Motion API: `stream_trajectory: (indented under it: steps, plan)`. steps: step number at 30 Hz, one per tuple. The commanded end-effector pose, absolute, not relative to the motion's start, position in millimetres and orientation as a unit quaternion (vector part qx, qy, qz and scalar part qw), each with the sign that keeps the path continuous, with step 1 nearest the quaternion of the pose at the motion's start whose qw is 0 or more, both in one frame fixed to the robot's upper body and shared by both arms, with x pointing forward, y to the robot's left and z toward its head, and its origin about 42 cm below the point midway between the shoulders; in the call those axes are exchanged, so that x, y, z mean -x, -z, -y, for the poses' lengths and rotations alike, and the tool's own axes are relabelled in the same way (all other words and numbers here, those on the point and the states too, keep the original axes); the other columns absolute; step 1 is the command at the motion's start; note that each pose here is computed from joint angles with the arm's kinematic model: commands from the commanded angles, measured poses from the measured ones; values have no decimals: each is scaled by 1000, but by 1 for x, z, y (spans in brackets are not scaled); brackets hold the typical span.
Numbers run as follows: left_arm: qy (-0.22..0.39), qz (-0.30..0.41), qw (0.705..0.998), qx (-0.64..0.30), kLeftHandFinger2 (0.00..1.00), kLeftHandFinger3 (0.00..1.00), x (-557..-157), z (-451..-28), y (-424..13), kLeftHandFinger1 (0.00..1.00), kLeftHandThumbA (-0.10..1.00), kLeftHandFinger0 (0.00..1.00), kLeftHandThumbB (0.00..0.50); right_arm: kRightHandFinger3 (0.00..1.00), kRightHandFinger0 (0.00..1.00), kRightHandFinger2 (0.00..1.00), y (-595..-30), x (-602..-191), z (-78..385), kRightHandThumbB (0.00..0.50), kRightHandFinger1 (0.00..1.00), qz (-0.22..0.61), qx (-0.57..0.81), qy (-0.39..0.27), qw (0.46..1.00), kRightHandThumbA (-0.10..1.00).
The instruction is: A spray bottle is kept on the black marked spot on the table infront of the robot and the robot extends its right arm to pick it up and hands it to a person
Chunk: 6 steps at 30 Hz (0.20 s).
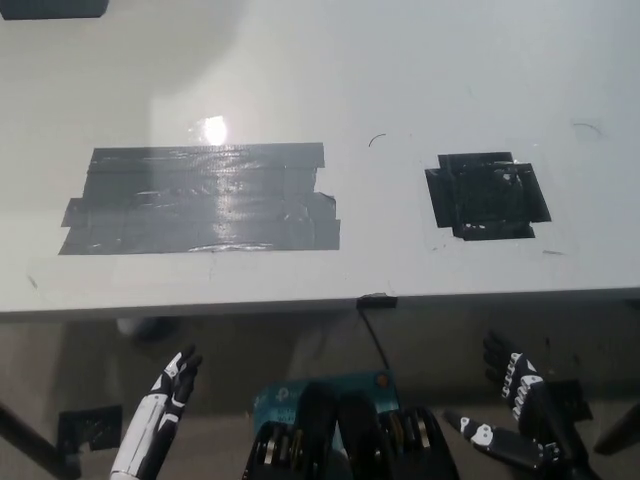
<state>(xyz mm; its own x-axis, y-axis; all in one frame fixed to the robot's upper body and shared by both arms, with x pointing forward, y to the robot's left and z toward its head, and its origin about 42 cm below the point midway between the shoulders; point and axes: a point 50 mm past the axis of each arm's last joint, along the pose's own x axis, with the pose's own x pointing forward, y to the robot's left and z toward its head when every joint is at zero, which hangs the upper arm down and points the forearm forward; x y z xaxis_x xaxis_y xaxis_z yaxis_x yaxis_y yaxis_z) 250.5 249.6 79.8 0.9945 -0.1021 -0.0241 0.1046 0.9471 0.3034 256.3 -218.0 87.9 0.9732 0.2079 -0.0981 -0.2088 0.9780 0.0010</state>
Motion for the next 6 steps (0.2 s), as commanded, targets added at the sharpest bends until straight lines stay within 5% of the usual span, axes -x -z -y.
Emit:
stream_trajectory:
  steps: [1, 6]
  plan:
    - [32, 24, 987, -155, 1000, 1000, -248, -255, -89, 1000, 1000, 1000, 306, 1000, 1000, 1000, -98, -264, 214, 354, 1000, -10, 20, -120, 992, 850]
    - [30, 29, 988, -150, 1000, 1000, -251, -256, -94, 1000, 1000, 1000, 278, 1000, 1000, 1000, -99, -265, 213, 363, 1000, -9, 24, -119, 993, 849]
